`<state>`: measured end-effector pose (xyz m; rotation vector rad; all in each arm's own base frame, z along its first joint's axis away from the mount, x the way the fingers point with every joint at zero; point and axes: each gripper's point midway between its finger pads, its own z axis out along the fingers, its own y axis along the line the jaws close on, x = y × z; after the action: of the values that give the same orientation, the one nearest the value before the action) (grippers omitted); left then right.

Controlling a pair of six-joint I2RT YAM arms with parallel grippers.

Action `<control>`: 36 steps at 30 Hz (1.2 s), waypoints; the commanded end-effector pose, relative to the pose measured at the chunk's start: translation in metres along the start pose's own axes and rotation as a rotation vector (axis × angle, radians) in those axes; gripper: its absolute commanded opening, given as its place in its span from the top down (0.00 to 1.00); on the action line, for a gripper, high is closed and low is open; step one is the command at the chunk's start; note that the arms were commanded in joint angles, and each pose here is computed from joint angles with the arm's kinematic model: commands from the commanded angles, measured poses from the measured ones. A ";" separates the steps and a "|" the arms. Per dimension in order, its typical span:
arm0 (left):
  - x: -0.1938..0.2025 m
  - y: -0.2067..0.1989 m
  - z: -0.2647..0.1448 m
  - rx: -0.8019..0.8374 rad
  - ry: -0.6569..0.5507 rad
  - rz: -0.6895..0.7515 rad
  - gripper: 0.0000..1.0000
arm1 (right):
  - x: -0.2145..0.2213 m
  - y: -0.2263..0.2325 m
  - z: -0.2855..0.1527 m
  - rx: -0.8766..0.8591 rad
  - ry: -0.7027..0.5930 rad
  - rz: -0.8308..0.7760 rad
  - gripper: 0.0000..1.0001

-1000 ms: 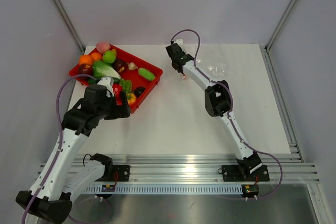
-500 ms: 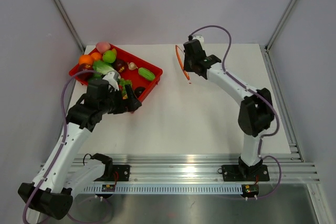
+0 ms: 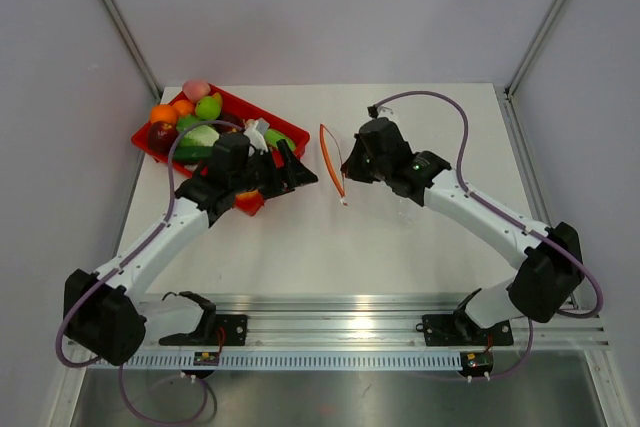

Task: Place the food in the zip-top bag and seal the zipper
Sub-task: Pick up the zipper food storage bag at the center of the board.

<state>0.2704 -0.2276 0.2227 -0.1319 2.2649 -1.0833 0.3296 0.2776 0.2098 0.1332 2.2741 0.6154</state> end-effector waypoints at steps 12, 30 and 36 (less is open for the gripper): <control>-0.017 -0.029 0.055 0.120 0.038 -0.069 0.26 | 0.004 0.028 -0.048 -0.140 -0.018 0.079 1.00; 0.021 -0.036 0.097 0.090 0.141 -0.031 0.55 | 0.020 0.037 -0.067 -0.205 -0.010 0.088 1.00; 0.023 -0.036 0.089 0.059 0.170 0.024 1.00 | 0.022 0.019 -0.064 -0.101 -0.015 0.028 1.00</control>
<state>0.2879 -0.3167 0.1691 -0.0636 2.4487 -1.1979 0.2644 0.2827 0.2278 0.1211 2.2686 0.7867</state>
